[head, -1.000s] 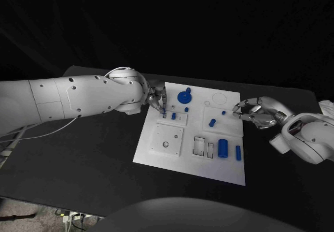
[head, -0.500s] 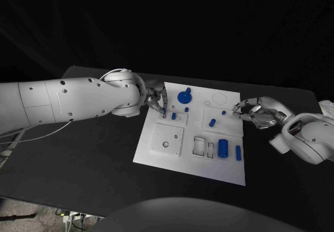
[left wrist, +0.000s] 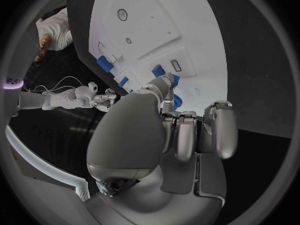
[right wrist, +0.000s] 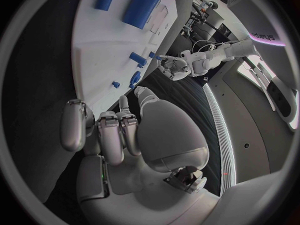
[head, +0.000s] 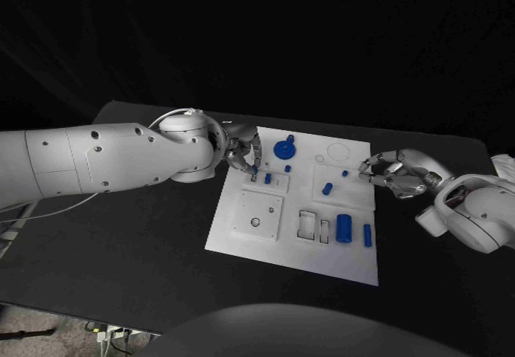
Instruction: Assemble the parts on the task board
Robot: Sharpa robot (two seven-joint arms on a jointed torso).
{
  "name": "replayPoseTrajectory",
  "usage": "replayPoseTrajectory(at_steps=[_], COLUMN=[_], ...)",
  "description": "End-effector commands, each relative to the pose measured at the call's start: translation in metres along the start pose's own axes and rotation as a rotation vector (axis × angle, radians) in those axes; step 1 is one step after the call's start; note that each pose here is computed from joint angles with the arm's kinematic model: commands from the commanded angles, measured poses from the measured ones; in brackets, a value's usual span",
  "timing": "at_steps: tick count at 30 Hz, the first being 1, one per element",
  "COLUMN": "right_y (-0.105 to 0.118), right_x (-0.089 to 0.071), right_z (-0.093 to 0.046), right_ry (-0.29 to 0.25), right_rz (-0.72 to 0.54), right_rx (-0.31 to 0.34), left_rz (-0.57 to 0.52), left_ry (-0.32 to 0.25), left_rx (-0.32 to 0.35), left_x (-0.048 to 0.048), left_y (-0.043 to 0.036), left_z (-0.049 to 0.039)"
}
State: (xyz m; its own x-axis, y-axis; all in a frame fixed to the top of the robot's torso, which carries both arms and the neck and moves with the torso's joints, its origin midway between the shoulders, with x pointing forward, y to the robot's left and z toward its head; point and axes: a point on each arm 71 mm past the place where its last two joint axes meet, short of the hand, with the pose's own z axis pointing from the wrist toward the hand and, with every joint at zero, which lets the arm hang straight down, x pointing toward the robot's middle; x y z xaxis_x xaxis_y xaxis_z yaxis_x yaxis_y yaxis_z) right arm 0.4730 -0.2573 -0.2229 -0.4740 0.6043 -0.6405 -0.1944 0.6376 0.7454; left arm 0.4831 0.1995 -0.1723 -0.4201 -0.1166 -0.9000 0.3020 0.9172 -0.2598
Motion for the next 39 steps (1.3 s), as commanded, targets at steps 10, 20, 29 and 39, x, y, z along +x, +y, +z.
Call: replayPoseTrajectory(at_steps=[10,20,29,39], right_y=[0.001,0.001,0.0,0.0], right_x=[0.002,0.002,0.002,0.002], right_z=[0.0,0.0,-0.001,-0.001], right_ry=[0.017,0.015,0.014,0.012], right_rz=[0.003,0.003,0.003,0.003], right_rx=[-0.014,-0.014,-0.013,-0.014], left_rz=[0.061,0.033,0.014,0.015], left_ry=[-0.125,-0.141,-0.135,-0.113], left_rx=[0.114,0.098,0.073,0.06], left_x=[-0.002,0.0088,0.0135,0.0164], left_y=[-0.0045,0.0007,0.0055,0.0075], left_z=[-0.0018,0.0016,0.0031,0.0046])
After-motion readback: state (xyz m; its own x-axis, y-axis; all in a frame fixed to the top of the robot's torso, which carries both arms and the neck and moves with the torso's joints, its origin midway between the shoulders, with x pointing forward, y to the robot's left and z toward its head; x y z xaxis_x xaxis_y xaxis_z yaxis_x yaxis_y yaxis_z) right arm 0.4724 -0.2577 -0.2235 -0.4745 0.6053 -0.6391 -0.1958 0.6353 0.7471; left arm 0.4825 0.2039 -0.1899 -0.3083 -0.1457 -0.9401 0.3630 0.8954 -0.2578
